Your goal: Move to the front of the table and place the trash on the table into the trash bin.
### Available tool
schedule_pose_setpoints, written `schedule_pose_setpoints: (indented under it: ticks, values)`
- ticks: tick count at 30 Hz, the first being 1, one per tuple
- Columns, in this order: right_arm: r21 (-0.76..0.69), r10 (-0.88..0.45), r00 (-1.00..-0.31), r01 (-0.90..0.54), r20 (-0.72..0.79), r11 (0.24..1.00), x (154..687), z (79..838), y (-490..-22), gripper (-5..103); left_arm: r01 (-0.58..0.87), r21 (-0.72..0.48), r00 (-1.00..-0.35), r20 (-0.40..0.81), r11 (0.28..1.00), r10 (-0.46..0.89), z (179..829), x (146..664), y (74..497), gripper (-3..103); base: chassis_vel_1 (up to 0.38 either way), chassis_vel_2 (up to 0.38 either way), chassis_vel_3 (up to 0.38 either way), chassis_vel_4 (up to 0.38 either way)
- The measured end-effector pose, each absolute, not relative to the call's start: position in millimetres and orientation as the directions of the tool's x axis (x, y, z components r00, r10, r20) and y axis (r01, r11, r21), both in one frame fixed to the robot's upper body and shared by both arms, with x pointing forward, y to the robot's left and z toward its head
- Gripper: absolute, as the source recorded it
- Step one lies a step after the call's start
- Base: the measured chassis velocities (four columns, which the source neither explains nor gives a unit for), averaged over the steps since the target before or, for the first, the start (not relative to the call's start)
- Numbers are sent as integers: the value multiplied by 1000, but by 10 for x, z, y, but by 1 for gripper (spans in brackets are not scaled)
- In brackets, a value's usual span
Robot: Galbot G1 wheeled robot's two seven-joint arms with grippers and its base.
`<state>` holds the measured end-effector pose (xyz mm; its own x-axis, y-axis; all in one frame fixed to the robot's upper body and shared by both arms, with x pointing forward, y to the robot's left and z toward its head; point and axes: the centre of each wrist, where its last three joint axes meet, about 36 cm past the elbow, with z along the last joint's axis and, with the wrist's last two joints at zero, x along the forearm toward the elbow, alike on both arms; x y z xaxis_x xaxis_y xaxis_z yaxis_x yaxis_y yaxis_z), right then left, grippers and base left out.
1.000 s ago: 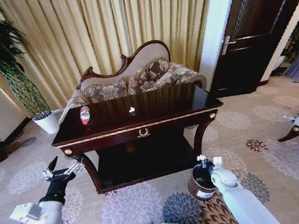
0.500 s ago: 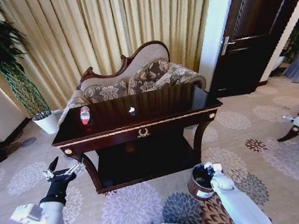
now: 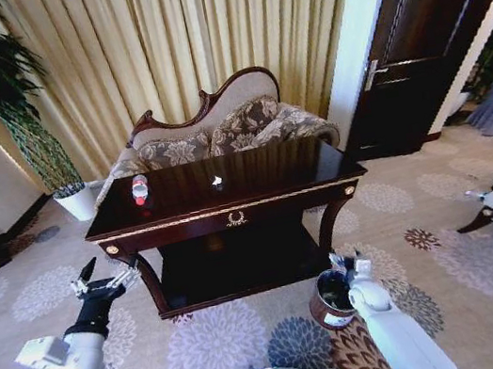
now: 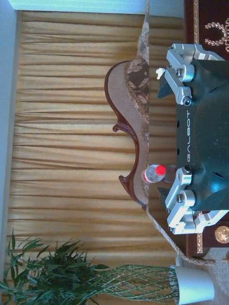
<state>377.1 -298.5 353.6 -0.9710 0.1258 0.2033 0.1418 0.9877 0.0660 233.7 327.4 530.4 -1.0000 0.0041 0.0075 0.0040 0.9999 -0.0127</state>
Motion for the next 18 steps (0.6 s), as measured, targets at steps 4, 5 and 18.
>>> schedule_pose_setpoints:
  ticks: [4,5,18]
  values:
    - [100,65,-989,78,129,992,3683,3935,-2822,100,3,-14,-1000,7,1000,4,5303,2336,3274,100,0,0,0,0]
    - [106,37,-994,47,98,993,3638,4106,-2747,100,4,-14,-1000,7,1000,4,5304,2337,3274,100,0,0,0,0]
    - [60,-152,-988,-152,-4,987,3312,4796,-2426,100,-18,-12,-1000,-1,1000,-18,5340,2339,3314,100,0,0,0,0]
